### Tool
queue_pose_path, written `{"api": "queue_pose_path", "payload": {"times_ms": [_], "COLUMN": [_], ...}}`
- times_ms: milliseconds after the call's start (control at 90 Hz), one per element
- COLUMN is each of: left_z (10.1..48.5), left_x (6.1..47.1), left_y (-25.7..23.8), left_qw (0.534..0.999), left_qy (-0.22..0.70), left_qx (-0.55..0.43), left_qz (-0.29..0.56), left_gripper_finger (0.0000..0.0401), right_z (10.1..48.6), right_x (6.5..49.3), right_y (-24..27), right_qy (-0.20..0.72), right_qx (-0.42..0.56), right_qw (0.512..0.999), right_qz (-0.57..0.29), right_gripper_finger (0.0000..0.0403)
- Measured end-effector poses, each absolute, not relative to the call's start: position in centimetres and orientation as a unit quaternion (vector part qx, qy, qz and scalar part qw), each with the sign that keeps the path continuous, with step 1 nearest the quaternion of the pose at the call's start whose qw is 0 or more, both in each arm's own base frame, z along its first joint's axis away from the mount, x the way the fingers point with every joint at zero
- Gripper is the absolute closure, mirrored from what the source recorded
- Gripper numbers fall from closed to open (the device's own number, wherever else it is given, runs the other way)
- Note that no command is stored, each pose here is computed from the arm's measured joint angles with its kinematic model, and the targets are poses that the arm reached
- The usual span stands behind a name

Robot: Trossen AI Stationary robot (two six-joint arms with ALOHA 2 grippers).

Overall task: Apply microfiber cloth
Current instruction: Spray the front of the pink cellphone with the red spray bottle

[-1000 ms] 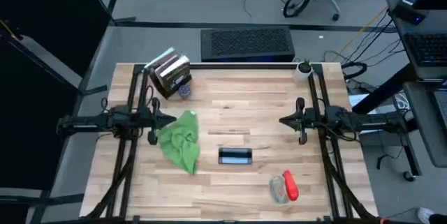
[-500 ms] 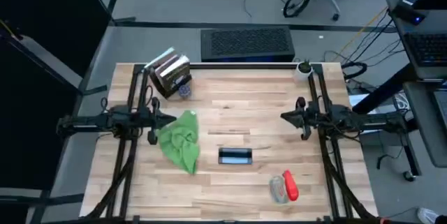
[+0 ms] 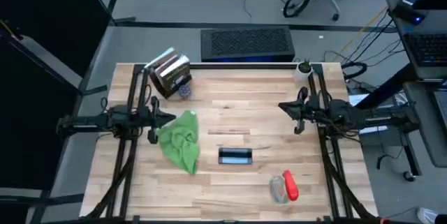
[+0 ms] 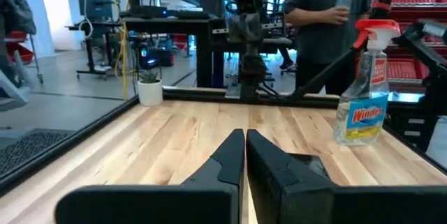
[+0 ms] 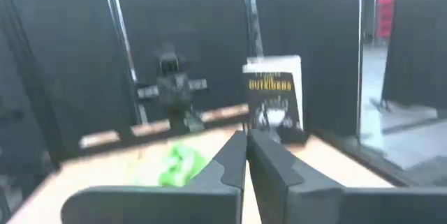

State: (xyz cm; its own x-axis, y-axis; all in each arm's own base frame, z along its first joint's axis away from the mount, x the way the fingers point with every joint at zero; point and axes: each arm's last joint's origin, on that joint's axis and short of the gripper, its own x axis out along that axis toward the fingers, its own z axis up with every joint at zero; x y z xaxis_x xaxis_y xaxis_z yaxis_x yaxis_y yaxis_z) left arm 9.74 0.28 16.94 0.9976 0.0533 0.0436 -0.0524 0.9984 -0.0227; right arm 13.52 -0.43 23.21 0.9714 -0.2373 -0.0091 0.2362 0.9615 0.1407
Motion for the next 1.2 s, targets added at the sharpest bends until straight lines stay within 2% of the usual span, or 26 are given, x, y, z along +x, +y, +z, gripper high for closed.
{"api": "queue_pose_path", "payload": {"times_ms": [144, 267, 433, 567, 800, 956, 1078, 1200], "left_z": [17.1, 18.6, 21.2, 21.7, 21.2, 21.0, 21.0, 21.0], "left_x": [9.9, 10.5, 12.7, 15.3, 17.9, 18.2, 18.2, 18.2], "left_y": [0.3, 0.4, 0.3, -0.2, -1.2, -1.7, -1.7, -1.7], "left_qw": [0.999, 0.999, 0.997, 0.990, 0.979, 0.977, 0.977, 0.977], "left_qy": [-0.007, 0.012, 0.070, 0.136, 0.196, 0.204, 0.204, 0.204], "left_qx": [-0.010, -0.009, 0.001, 0.024, 0.046, 0.048, 0.048, 0.048], "left_qz": [0.029, 0.046, 0.035, 0.015, -0.017, -0.028, -0.029, -0.029], "left_gripper_finger": [0.0401, 0.0401, 0.0401, 0.0401, 0.0401, 0.0401, 0.0401, 0.0401], "right_z": [25.2, 25.8, 23.8, 21.1, 18.0, 16.1, 16.4, 17.7], "right_x": [16.8, 19.8, 22.9, 24.4, 27.2, 28.6, 30.0, 31.9], "right_y": [-0.8, -1.3, -1.6, -1.0, 2.1, 3.1, 4.0, 5.6], "right_qy": [0.140, 0.215, 0.278, 0.339, 0.349, 0.347, 0.347, 0.379], "right_qx": [0.065, 0.063, 0.089, 0.116, 0.113, 0.139, 0.125, 0.079], "right_qw": [0.980, 0.970, 0.956, 0.933, 0.928, 0.926, 0.927, 0.918], "right_qz": [-0.127, -0.095, -0.025, 0.007, 0.067, 0.055, 0.070, 0.089], "right_gripper_finger": [0.0403, 0.0403, 0.0403, 0.0403, 0.0403, 0.0401, 0.0373, 0.0310]}}
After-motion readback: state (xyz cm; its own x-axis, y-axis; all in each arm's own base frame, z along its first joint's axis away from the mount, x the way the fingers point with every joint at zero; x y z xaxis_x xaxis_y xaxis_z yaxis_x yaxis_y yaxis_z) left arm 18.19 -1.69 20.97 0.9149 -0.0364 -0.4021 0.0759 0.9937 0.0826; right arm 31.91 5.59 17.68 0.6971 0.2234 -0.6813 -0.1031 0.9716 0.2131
